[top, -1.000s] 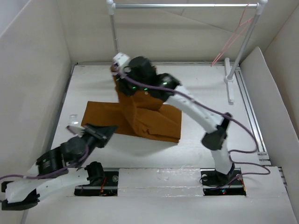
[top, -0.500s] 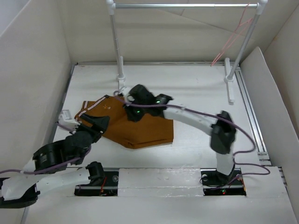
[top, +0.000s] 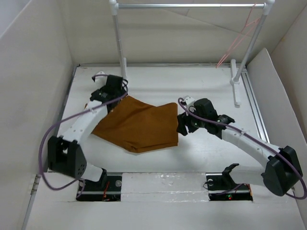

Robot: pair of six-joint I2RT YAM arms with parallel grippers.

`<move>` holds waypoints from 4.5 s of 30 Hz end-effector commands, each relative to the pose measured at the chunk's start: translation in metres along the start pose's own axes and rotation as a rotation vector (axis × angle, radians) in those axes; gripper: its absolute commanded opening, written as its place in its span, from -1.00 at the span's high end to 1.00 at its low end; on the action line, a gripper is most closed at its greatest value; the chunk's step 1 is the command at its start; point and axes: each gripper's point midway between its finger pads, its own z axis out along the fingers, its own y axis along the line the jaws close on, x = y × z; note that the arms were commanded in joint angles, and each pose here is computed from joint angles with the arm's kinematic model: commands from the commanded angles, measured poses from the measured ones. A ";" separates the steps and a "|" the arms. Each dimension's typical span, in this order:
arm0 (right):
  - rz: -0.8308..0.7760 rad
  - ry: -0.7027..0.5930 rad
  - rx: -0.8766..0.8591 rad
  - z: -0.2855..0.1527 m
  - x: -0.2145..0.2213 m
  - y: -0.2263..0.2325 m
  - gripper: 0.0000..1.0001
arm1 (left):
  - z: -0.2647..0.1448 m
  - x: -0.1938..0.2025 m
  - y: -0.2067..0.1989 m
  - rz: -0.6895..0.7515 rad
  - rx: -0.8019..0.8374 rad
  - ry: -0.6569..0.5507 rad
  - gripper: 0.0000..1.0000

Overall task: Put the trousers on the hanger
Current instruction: Fold the trousers at the center of the board, then pick up the hanger from the clothesline.

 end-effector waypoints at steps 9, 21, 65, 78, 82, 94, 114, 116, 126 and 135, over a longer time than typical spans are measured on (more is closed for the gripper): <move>-0.068 -0.016 -0.129 0.025 -0.014 -0.006 -0.51 | 0.125 -0.042 -0.002 0.227 -0.160 0.149 -0.52; 0.049 -0.004 -0.139 0.029 0.009 -0.034 -0.56 | 0.179 -0.013 -0.007 0.336 -0.197 0.230 -0.45; 0.264 0.061 -0.185 0.035 0.081 -0.048 1.00 | 0.168 -0.044 0.123 0.274 -0.534 0.184 0.59; 0.090 0.120 0.043 -0.035 0.068 -0.066 -0.38 | 0.077 -0.116 0.017 0.173 -0.124 -0.049 -0.21; 0.007 -0.081 0.148 -0.097 -0.020 -0.070 -0.38 | 0.020 -0.086 -0.047 0.226 0.144 -0.081 0.75; 0.056 -0.672 0.397 -0.238 -0.241 -0.152 0.22 | -0.135 0.081 -0.141 0.248 0.713 0.120 1.00; 0.191 -0.831 0.052 -0.173 -0.305 -0.265 -0.40 | -0.132 0.135 -0.095 0.297 0.724 0.256 0.70; 0.201 -0.828 0.055 -0.165 -0.304 -0.269 -0.26 | -0.134 0.134 -0.095 0.294 0.727 0.257 0.64; 0.229 -0.826 0.044 -0.145 -0.295 -0.278 -0.26 | -0.143 0.126 -0.106 0.277 0.756 0.259 0.36; 0.246 -0.849 0.004 -0.134 -0.304 -0.284 0.31 | -0.141 0.134 -0.096 0.272 0.727 0.278 0.36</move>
